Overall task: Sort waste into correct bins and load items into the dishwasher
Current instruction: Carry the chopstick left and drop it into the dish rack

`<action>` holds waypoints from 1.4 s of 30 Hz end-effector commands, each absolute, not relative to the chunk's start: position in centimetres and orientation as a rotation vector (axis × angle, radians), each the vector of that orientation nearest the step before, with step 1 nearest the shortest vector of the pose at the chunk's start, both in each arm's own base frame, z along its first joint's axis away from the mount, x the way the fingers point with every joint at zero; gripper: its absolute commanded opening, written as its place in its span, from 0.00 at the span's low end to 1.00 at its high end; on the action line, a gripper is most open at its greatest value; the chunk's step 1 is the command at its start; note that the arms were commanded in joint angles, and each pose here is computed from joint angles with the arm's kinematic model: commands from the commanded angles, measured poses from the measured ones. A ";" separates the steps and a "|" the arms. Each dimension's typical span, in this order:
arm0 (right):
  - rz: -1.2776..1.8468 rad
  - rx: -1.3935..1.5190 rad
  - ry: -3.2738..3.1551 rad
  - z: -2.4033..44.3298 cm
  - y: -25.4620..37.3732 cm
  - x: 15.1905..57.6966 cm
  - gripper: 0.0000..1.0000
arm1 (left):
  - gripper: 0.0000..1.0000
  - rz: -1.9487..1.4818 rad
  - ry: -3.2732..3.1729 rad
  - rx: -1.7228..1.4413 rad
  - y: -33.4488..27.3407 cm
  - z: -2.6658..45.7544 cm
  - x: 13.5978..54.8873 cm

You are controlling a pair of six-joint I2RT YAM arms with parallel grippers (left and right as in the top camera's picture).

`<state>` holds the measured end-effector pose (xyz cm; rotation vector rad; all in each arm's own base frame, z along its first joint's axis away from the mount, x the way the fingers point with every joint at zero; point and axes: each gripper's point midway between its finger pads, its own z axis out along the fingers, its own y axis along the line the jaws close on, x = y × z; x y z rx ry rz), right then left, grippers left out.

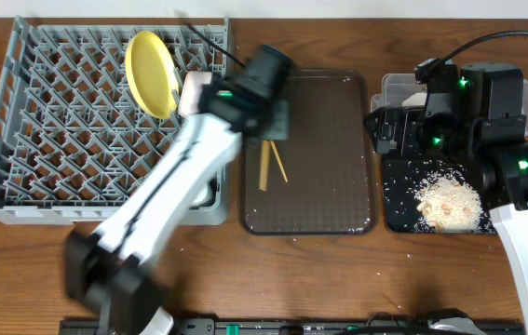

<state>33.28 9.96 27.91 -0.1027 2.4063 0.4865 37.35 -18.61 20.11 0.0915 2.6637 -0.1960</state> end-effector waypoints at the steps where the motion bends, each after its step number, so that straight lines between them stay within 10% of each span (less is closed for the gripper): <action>1: 0.488 -0.089 2.403 28.1 9.9 33.4 0.99 | 0.07 0.075 2.597 0.146 -12.9 22.1 38.1; 20: 0.488 -0.089 2.403 28.1 9.9 33.4 0.99 | 0.08 0.459 2.813 0.019 0.7 14.9 39.2; 26: 0.487 -0.089 2.403 28.1 9.9 33.4 0.99 | 0.50 0.469 2.841 0.027 0.6 13.4 39.6; 42: 0.488 -0.089 2.403 28.1 9.9 33.4 0.99 | 0.61 -0.222 2.658 -0.183 -7.7 21.4 39.9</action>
